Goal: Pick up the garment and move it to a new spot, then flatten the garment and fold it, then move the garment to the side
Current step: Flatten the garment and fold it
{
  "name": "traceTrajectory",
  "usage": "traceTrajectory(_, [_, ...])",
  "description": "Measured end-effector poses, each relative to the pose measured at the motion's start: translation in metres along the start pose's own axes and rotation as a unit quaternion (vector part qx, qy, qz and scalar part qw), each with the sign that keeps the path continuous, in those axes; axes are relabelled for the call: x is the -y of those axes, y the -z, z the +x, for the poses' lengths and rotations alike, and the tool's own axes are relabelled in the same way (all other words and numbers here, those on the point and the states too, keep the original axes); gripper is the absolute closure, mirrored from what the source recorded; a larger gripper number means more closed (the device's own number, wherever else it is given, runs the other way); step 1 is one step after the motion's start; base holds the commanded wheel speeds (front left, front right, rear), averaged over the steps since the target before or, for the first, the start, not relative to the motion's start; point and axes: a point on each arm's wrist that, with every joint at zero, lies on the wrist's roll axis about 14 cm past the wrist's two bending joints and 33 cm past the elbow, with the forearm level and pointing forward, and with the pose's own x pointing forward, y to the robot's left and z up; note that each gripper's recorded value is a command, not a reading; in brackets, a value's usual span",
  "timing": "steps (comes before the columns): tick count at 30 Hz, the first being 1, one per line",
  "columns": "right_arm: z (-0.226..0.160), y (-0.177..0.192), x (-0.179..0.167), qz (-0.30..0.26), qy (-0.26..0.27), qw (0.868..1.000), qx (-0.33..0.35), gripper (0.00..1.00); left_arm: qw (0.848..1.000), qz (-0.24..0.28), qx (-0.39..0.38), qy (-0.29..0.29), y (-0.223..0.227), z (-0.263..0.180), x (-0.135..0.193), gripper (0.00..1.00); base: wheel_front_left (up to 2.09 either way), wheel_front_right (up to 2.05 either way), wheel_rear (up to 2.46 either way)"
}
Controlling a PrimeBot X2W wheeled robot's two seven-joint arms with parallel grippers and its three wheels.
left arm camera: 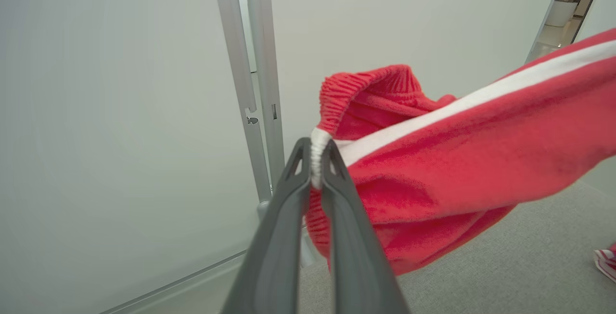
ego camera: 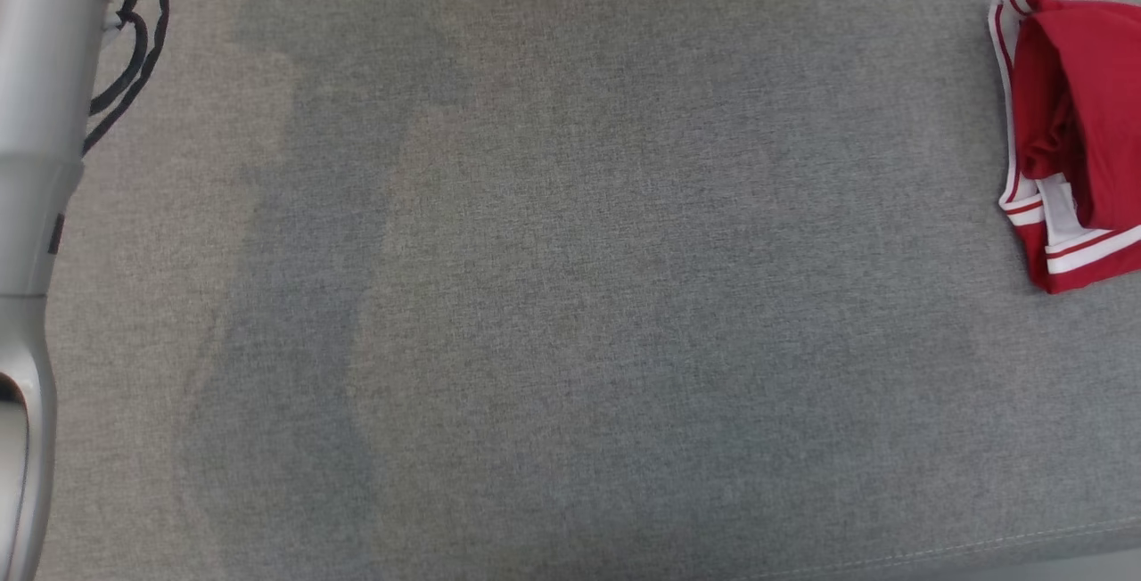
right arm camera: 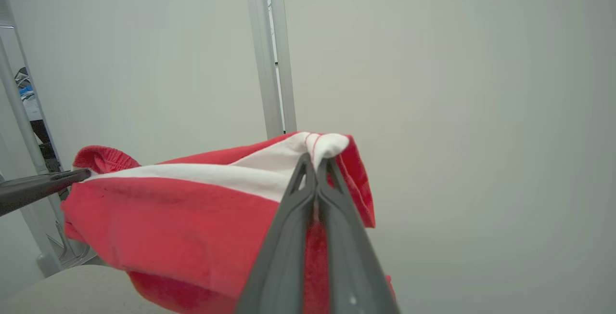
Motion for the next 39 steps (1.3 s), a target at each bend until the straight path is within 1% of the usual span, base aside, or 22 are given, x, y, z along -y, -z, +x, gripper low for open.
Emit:
traceTrajectory(2, [-0.005, 0.028, -0.007, 0.011, -0.006, 1.0, -0.024, 1.0, 1.0, -0.008, -0.023, 0.004, 0.025, 0.002, 0.001, 1.0, 0.0, 0.0, 0.0])
traceTrajectory(5, [-0.033, 0.083, -0.015, 0.027, -0.007, 0.996, -0.087, 1.0, 0.997, -0.028, -0.075, 0.005, 0.076, -0.011, 0.004, 1.0, 0.0, 0.0, 0.0])
traceTrajectory(7, [-0.054, 0.107, -0.02, 0.039, -0.004, 0.992, -0.12, 1.0, 0.992, -0.048, -0.113, 0.003, 0.108, -0.027, 0.007, 1.0, 0.0, 0.0, 0.0])
traceTrajectory(8, [-0.062, 0.115, -0.022, 0.045, -0.002, 0.99, -0.131, 1.0, 0.99, -0.05, -0.13, 0.004, 0.12, -0.034, 0.008, 1.0, 0.0, 0.0, 0.0])
traceTrajectory(11, [-0.097, 0.141, -0.033, 0.068, 0.002, 0.983, -0.171, 1.0, 0.979, -0.061, -0.196, 0.007, 0.161, -0.065, 0.016, 1.0, 0.0, 0.0, 0.0])
traceTrajectory(13, [-0.12, 0.153, -0.04, 0.079, 0.006, 0.977, -0.196, 1.0, 0.968, -0.07, -0.241, 0.009, 0.184, -0.088, 0.021, 1.0, 0.0, 0.0, 0.0])
traceTrajectory(17, [-0.164, 0.166, -0.056, 0.092, 0.002, 0.967, -0.238, 1.0, 0.945, -0.102, -0.312, 0.018, 0.21, -0.13, 0.036, 1.0, 0.0, 0.0, 0.0])
traceTrajectory(18, [-0.174, 0.168, -0.06, 0.095, 0.0, 0.965, -0.246, 1.0, 0.94, -0.109, -0.323, 0.022, 0.213, -0.139, 0.041, 1.0, 0.0, 0.0, 0.0])
traceTrajectory(21, [-0.211, 0.171, -0.079, 0.122, -0.009, 0.952, -0.28, 1.0, 0.918, -0.121, -0.376, 0.045, 0.227, -0.177, 0.061, 1.0, 0.0, 0.0, 0.0])
traceTrajectory(26, [-0.265, 0.163, -0.085, 0.125, -0.011, 0.933, -0.337, 1.0, 0.884, -0.14, -0.439, 0.077, 0.235, -0.238, 0.093, 1.0, 0.0, 0.0, 0.0])
traceTrajectory(27, [-0.276, 0.16, -0.087, 0.128, -0.013, 0.929, -0.348, 1.0, 0.879, -0.142, -0.447, 0.086, 0.233, -0.249, 0.101, 1.0, 0.0, 0.0, 0.0])
traceTrajectory(29, [-0.291, 0.152, -0.09, 0.123, -0.019, 0.925, -0.358, 1.0, 0.873, -0.144, -0.457, 0.093, 0.227, -0.267, 0.111, 1.0, 0.0, 0.0, 0.0])
traceTrajectory(32, [-0.303, 0.133, -0.09, 0.115, -0.027, 0.926, -0.358, 1.0, 0.873, -0.147, -0.453, 0.105, 0.208, -0.283, 0.127, 1.0, 0.0, 0.0, 0.0])
traceTrajectory(35, [-0.305, 0.111, -0.086, 0.102, -0.031, 0.933, -0.343, 1.0, 0.886, -0.142, -0.428, 0.111, 0.181, -0.286, 0.136, 1.0, 0.0, 0.0, 0.0])
traceTrajectory(39, [-0.296, 0.095, -0.076, 0.09, -0.027, 0.942, -0.323, 1.0, 0.895, -0.136, -0.41, 0.111, 0.162, -0.281, 0.137, 1.0, 0.0, 0.0, 0.0])
